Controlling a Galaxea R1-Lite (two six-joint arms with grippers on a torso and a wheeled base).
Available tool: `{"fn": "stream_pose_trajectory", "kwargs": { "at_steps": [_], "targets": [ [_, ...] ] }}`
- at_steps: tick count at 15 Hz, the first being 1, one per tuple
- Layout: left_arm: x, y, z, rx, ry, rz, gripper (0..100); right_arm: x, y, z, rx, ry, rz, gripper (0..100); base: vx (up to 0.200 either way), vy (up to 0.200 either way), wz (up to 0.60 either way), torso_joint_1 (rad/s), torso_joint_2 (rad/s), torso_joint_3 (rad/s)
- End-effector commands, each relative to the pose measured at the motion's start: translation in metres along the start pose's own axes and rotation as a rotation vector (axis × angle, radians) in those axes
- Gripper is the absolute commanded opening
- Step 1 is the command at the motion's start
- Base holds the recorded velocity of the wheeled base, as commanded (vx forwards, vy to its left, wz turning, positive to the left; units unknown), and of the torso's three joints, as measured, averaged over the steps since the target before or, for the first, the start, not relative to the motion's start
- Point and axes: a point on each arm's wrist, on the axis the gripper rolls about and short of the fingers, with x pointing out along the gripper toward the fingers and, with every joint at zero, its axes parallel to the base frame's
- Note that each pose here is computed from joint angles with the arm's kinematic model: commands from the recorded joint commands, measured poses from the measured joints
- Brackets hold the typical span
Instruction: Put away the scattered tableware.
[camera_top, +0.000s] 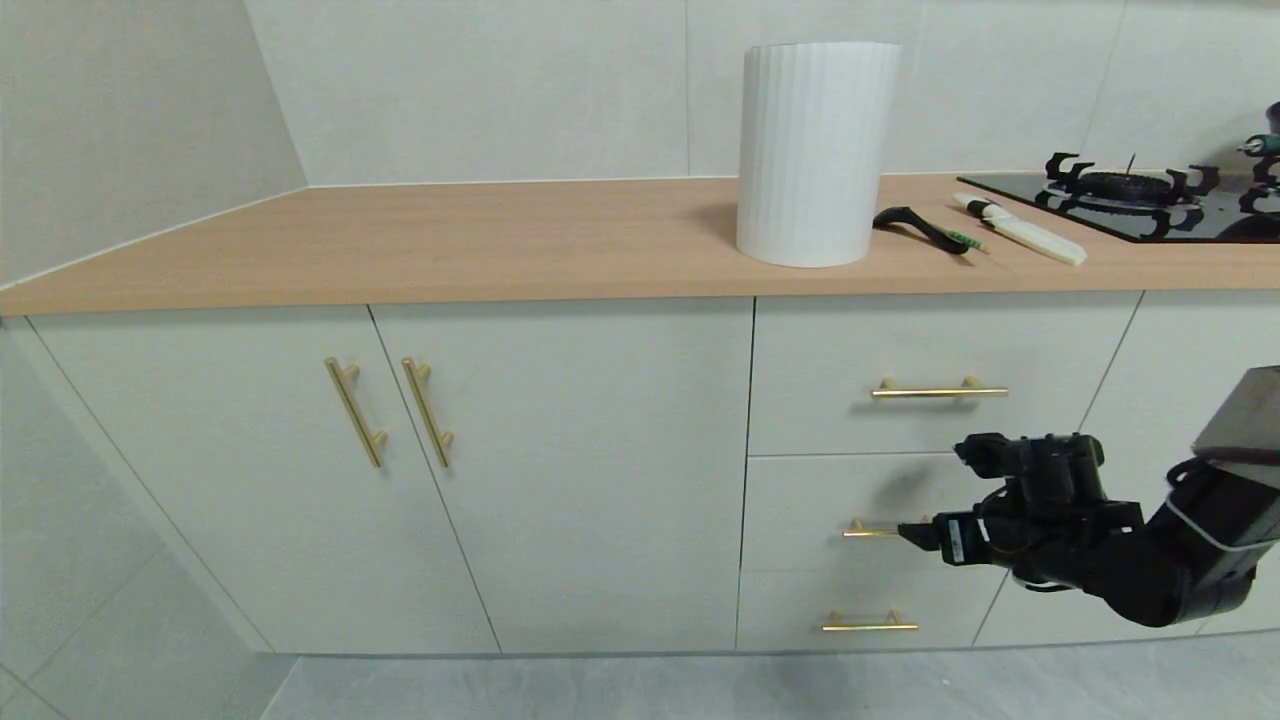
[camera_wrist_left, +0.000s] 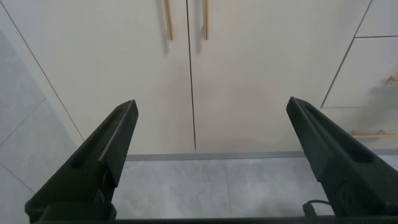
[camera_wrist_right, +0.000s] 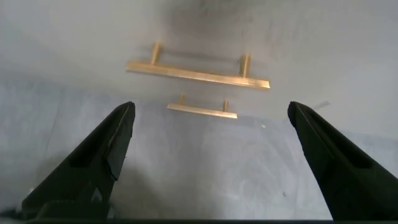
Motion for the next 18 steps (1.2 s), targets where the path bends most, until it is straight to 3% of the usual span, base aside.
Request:
{"fn": "stream_pose_trajectory", "kwargs": {
  "at_steps": [1, 9, 18],
  "targets": [
    [0.000, 0.000, 0.000, 0.000, 0.000, 0.001, 100, 0.036, -0.001, -0.023, 0.014, 0.045, -0.051, 100, 0.000, 0.000, 0.00, 0.000, 0.00, 0.000],
    [0.000, 0.000, 0.000, 0.000, 0.000, 0.001, 100, 0.064, 0.002, -0.023, 0.060, -0.060, -0.121, 100, 0.000, 0.000, 0.00, 0.000, 0.00, 0.000],
    [0.000, 0.000, 0.000, 0.000, 0.000, 0.001, 100, 0.069, 0.004, -0.033, 0.050, -0.022, -0.138, 100, 0.000, 0.000, 0.00, 0.000, 0.00, 0.000]
  ]
}}
